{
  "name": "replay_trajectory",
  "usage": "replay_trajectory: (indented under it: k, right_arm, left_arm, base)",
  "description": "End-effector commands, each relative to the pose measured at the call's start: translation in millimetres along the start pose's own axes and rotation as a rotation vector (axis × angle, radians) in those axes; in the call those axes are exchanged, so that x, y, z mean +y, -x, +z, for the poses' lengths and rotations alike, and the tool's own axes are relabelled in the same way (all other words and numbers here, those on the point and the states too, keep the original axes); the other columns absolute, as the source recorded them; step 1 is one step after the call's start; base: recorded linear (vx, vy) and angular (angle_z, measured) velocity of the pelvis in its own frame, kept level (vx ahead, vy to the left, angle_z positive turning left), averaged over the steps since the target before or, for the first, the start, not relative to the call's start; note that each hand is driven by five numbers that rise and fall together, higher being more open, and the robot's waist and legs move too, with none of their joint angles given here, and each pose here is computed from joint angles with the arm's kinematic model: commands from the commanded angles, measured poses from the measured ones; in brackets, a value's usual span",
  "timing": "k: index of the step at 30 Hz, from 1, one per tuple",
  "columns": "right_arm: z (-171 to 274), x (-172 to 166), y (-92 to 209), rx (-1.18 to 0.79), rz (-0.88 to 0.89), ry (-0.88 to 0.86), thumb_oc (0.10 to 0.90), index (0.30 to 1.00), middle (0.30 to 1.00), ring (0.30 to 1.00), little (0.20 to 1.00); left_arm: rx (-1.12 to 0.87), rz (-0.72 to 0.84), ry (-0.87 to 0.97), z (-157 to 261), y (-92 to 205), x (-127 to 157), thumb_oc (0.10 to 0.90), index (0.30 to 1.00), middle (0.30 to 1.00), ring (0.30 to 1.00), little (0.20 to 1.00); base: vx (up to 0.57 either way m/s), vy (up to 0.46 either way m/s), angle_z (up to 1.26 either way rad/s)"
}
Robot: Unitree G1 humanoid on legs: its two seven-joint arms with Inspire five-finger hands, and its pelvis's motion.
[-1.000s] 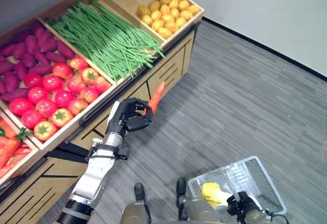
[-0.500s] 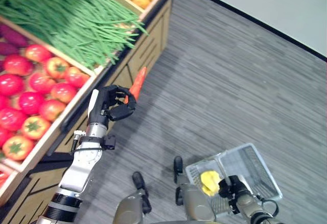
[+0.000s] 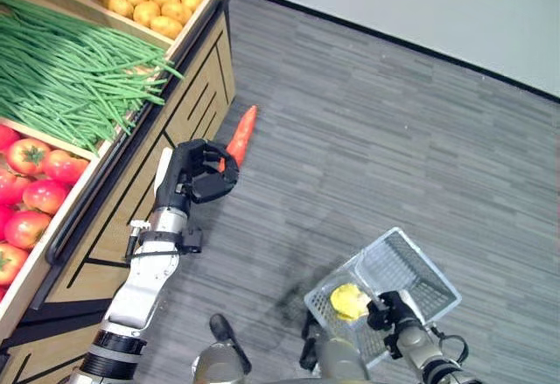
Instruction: Get the vegetables into the basket
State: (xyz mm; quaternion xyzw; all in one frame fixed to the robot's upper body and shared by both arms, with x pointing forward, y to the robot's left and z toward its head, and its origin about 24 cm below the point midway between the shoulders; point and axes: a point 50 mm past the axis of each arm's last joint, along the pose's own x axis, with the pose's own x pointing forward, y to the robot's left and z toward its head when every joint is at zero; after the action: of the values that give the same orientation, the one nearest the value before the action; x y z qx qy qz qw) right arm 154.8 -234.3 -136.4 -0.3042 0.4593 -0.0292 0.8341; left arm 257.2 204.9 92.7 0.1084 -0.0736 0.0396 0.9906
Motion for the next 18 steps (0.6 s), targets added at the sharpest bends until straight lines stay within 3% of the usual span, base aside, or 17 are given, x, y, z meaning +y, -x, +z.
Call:
replay_trajectory:
  k: [1,11,18]
  right_arm:
    - [-8,-5,1,0.012,-0.026,0.026,0.400,0.300,0.300,0.300,0.300]
    - [-19,-15,1,0.029,-0.049,0.044,0.400,0.300,0.300,0.300,0.300]
    - [-15,-24,-2,0.025,-0.070,0.055,0.400,0.300,0.300,0.300,0.300]
  left_arm:
    - [-0.272,-0.012,0.014,49,-8,-1,0.400,0.300,0.300,0.300,0.300]
    - [-0.232,-0.068,0.123,42,-7,-17,0.400,0.300,0.300,0.300,0.300]
    - [-0.261,-0.084,0.080,48,-7,-15,0.400,0.300,0.300,0.300,0.300]
  base:
    - [-0.06,-0.134,-0.15]
    - [-0.06,-0.171,0.07]
    - [0.04,0.056,-0.34]
